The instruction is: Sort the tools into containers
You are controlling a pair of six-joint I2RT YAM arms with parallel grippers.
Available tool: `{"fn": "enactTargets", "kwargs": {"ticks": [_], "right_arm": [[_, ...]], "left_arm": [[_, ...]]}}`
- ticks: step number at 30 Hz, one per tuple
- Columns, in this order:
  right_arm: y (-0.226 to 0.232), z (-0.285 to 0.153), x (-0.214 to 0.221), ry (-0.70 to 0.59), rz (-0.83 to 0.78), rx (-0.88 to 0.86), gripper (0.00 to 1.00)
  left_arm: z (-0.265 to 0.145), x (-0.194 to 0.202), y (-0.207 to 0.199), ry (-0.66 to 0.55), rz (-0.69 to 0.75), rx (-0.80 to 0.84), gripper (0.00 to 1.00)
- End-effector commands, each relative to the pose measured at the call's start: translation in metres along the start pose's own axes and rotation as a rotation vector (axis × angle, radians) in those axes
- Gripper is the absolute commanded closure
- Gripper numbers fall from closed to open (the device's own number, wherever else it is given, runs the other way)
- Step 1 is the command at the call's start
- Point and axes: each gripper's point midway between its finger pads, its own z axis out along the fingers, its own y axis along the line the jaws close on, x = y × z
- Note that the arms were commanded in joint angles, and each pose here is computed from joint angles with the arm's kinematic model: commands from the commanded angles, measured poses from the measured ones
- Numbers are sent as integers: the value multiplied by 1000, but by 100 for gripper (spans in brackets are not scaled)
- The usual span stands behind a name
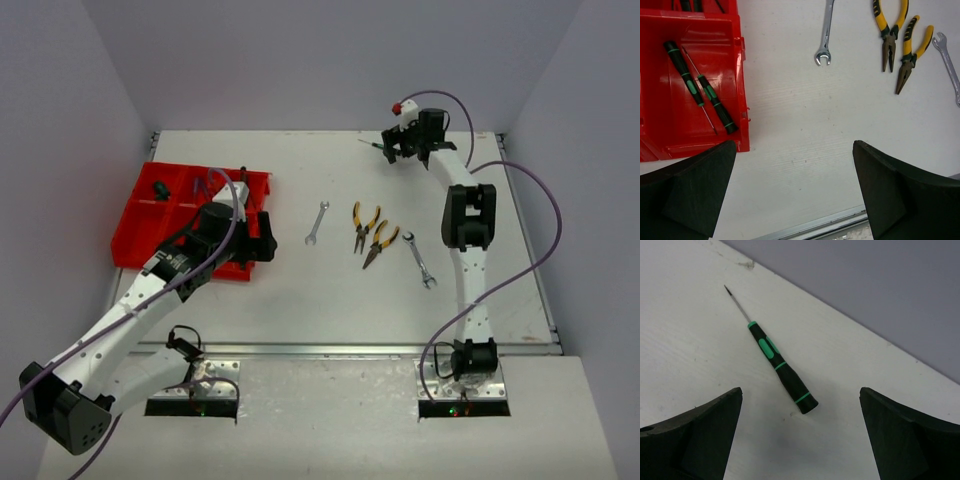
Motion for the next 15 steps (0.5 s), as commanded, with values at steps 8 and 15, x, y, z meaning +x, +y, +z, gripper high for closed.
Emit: {"fn": "enactTargets", "kwargs": {"ticks": [8, 15], "right_arm": [[11, 9, 20, -79, 62, -243, 48], [21, 14, 24, -54, -17, -235, 51]], "left_arm": [[9, -3, -8, 0, 23, 33, 0], [8, -3, -8, -3, 24, 37, 0]]}}
